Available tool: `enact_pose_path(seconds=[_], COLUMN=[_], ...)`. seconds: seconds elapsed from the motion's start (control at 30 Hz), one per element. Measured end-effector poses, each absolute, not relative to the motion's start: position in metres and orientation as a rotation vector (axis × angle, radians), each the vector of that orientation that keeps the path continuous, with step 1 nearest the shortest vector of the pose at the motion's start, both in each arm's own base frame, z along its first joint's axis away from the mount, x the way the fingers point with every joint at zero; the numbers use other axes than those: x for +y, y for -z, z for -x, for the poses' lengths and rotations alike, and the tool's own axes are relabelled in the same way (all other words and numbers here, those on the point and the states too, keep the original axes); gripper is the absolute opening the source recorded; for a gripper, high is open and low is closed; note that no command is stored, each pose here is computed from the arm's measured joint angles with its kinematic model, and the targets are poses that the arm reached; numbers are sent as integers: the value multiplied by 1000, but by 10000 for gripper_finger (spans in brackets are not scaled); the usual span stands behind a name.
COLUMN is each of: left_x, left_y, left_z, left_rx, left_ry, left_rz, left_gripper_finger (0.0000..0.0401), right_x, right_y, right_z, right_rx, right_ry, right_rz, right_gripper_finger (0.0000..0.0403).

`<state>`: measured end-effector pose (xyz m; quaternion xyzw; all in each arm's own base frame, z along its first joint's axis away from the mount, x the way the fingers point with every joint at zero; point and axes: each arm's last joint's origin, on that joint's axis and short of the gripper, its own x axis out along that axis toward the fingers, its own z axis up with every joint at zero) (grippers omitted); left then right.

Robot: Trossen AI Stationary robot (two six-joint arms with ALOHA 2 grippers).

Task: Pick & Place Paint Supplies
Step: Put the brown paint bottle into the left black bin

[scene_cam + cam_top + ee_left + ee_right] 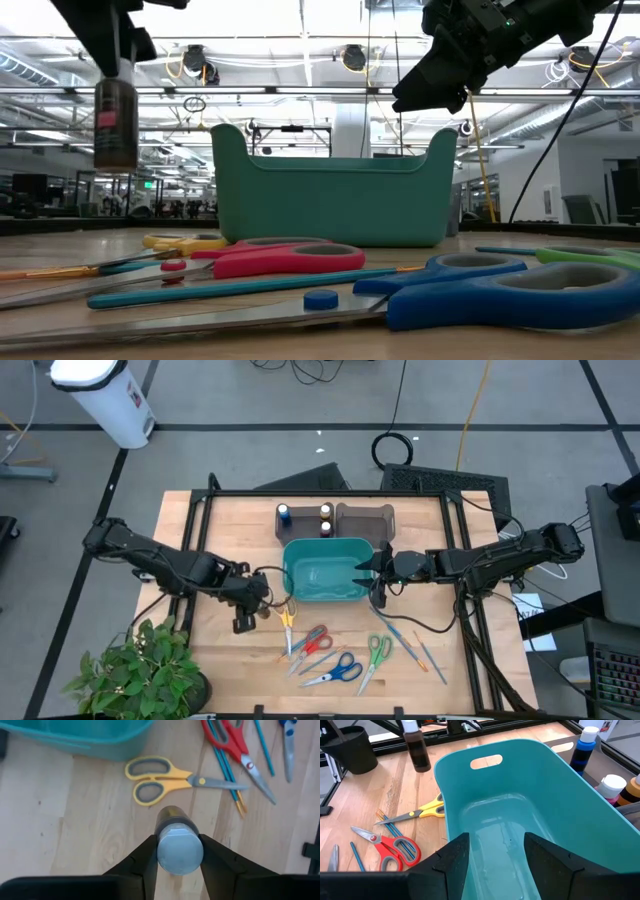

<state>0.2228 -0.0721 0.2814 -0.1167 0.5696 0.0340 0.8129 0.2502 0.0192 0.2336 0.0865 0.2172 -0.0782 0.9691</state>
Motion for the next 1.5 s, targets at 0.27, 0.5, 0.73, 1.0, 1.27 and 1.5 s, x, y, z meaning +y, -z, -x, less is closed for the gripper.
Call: enact_pose_path(seconds=[0.27, 0.5, 0.73, 1.0, 1.27, 1.5], left_x=[-59, -44, -31, -17, -7, 5], left_y=[-297, -310, -318, -320, -323, -326], left_z=[-211, -201, -194, -195, -199, -203], left_rx=[1139, 1068, 999, 965, 908, 861], left_ry=[-73, -111, -188, -267, -294, -326], left_rz=[254, 293, 287, 265, 193, 185], left_gripper_finger=[128, 133, 131, 136, 133, 122], right_x=[19, 19, 19, 19, 19, 19], right_y=[-234, -234, -234, -234, -233, -234], right_z=[-250, -250, -250, -250, -250, -250], right_rx=[439, 439, 439, 439, 439, 439], right_ry=[158, 158, 158, 158, 158, 158], right_rz=[-175, -175, -175, -175, -175, -175], right_gripper_finger=[180, 180, 180, 180, 180, 180])
